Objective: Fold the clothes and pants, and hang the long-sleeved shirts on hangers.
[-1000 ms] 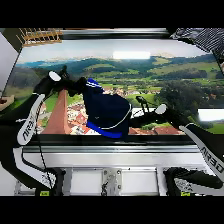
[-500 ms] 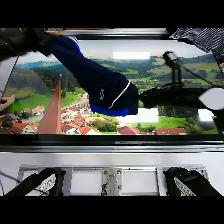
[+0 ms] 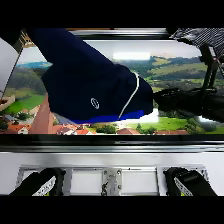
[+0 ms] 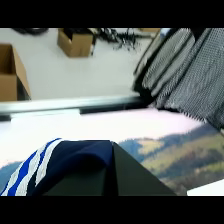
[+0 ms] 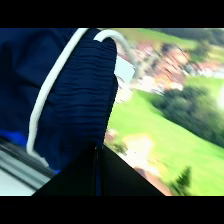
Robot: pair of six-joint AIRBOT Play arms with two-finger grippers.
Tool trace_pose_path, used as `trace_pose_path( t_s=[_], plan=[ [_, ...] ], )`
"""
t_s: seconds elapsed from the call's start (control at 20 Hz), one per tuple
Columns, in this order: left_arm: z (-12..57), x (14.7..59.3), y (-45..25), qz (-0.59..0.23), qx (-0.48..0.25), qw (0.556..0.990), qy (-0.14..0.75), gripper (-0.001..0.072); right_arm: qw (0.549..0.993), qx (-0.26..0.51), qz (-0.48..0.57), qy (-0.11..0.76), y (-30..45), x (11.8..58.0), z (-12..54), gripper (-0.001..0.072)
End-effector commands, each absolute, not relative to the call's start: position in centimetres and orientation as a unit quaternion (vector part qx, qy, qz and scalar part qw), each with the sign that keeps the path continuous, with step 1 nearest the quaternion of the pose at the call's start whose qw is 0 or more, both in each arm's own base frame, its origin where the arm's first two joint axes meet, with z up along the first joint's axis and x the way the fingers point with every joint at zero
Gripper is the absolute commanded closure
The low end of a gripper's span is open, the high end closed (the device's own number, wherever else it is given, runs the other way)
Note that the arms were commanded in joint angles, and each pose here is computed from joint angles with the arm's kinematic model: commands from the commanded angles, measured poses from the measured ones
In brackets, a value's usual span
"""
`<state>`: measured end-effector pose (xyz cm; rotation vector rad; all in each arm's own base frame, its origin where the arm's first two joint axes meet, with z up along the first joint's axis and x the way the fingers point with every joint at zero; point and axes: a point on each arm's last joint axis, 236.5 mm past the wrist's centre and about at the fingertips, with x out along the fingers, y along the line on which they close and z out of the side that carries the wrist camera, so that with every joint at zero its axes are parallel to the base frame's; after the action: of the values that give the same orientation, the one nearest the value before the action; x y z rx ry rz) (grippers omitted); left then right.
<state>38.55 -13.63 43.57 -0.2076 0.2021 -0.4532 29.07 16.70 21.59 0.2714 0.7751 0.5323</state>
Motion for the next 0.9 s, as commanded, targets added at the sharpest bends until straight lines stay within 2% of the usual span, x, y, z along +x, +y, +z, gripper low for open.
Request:
trace_pose_path(
  t_s=[0.0, 0.2, 0.25, 0.3, 0.35, 0.4, 0.5, 0.55, 0.7, 0.85],
  plan=[
    [35.5, 44.4, -17.3, -0.238, -0.091, 0.947, 0.198, 0.0701, 0.870, 0.092, 0.156, 0.458, 12.8, 30.4, 15.1, 0.0693],
    [20.0, 51.6, -21.5, -0.231, -0.098, 0.904, 0.347, 0.0697, 0.834, 0.070, 0.099, 0.539, 10.6, 32.2, 6.0, 0.0691],
    [16.7, 52.6, -21.8, -0.219, -0.114, 0.892, 0.378, 0.0433, 0.831, 0.077, 0.085, 0.544, 9.9, 33.1, 4.3, 0.0685],
    [14.3, 53.3, -21.4, -0.199, -0.138, 0.881, 0.406, 0.0076, 0.830, 0.089, 0.066, 0.547, 8.8, 34.2, 3.0, 0.0609],
    [12.7, 53.5, -20.7, -0.178, -0.169, 0.869, 0.430, 0.0024, 0.829, 0.099, 0.049, 0.548, 7.4, 35.0, 2.2, 0.0349],
    [11.6, 53.6, -19.2, -0.158, -0.184, 0.860, 0.450, 0.0023, 0.830, 0.110, 0.030, 0.545, 5.8, 35.6, 1.9, 0.0167],
    [10.5, 52.6, -15.4, -0.134, -0.179, 0.846, 0.484, 0.0023, 0.836, 0.132, -0.002, 0.533, 3.0, 35.8, 2.7, 0.0224],
    [9.6, 51.3, -13.7, -0.128, -0.169, 0.837, 0.504, 0.0023, 0.841, 0.138, -0.012, 0.523, 1.9, 35.6, 3.6, 0.0224],
    [4.7, 44.9, -9.4, -0.099, -0.159, 0.797, 0.574, 0.0022, 0.868, 0.125, -0.007, 0.481, 1.0, 34.7, 7.2, 0.0224],
    [-2.3, 36.8, -6.7, -0.058, -0.183, 0.752, 0.630, 0.0023, 0.883, 0.123, 0.003, 0.452, 1.4, 33.9, 9.7, 0.0223]
  ],
)
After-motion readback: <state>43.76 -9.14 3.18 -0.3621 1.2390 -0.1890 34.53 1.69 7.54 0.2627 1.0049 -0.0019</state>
